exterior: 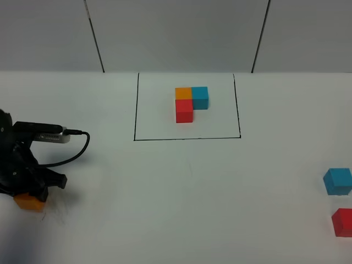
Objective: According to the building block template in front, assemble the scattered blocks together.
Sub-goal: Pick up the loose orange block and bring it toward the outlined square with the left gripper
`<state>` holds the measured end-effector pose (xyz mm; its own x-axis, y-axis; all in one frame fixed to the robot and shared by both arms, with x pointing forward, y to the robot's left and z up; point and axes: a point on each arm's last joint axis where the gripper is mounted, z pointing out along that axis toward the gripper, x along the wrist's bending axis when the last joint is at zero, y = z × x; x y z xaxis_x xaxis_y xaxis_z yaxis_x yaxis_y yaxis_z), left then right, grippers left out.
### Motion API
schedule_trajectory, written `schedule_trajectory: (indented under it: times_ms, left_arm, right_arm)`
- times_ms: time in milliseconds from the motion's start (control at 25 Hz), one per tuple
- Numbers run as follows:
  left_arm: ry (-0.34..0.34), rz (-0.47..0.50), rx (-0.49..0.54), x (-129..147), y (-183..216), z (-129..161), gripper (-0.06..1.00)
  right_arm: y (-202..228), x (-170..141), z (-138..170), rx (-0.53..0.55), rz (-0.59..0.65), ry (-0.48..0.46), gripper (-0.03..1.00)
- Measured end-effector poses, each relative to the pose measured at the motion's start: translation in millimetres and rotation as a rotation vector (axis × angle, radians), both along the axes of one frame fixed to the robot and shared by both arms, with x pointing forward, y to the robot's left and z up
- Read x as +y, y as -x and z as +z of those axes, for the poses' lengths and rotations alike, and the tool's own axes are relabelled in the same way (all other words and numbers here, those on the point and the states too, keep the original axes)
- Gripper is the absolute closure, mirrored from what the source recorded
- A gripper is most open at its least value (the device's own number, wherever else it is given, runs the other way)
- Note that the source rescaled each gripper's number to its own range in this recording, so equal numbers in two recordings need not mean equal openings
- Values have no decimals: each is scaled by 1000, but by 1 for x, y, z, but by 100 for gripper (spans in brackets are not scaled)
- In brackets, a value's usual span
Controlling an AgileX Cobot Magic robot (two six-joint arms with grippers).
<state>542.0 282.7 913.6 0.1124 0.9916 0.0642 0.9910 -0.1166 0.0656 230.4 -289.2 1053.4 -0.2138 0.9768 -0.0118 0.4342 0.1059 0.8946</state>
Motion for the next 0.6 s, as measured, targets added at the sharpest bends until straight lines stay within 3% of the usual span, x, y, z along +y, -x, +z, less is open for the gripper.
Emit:
schedule_trajectory:
  times_ms: [160,360,600]
  left_arm:
    - [66,-78,8,-8,-16,23,94]
    - [196,-308,-43,-28,-34,52,94]
    - [198,-597,-123,-69,-44,75,94]
  right_arm:
    - [0,0,0,0,0,0,97]
    - [0,0,0,0,0,0,97]
    - [0,0,0,0,0,0,97]
